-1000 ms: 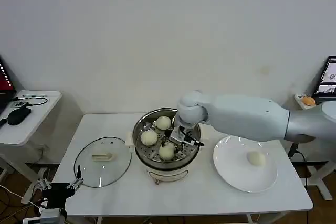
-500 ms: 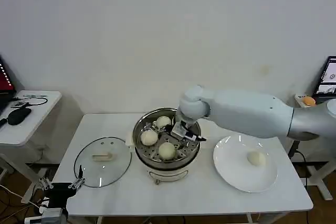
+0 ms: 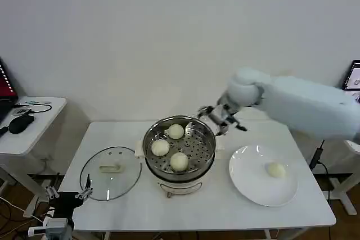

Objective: Take steamed baozi put them in steamer then cover it.

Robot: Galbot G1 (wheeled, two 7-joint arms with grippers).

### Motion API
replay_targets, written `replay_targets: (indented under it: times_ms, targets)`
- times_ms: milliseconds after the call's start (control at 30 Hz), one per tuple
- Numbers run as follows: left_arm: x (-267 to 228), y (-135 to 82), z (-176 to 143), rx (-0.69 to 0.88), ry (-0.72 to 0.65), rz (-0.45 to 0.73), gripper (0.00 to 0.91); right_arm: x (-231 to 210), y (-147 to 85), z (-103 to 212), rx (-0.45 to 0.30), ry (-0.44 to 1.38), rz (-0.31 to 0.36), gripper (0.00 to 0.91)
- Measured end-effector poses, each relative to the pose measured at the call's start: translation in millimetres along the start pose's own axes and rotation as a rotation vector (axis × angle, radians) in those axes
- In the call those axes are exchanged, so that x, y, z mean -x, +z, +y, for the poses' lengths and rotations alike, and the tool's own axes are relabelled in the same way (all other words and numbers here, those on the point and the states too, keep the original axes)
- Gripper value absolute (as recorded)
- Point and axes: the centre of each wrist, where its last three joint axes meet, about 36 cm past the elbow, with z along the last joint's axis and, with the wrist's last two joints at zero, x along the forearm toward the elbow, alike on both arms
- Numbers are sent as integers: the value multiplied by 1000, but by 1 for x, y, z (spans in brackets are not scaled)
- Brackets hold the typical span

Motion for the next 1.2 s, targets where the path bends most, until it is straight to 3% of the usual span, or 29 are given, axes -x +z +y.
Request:
replay_targets:
  times_ms: [267, 533, 833, 1200]
  targets:
    - [9, -1, -5, 8, 34, -15, 907, -5, 65, 102, 272, -18, 75, 907]
    - [11, 0, -8, 15, 50, -14, 907, 14, 93, 176, 447, -65, 124, 907]
    - [11, 7, -6, 30, 53, 0, 907, 46, 106, 226, 575, -110, 160, 907]
    - [6, 10, -2, 39, 44, 10, 907, 84, 114, 244, 654, -147, 154, 907]
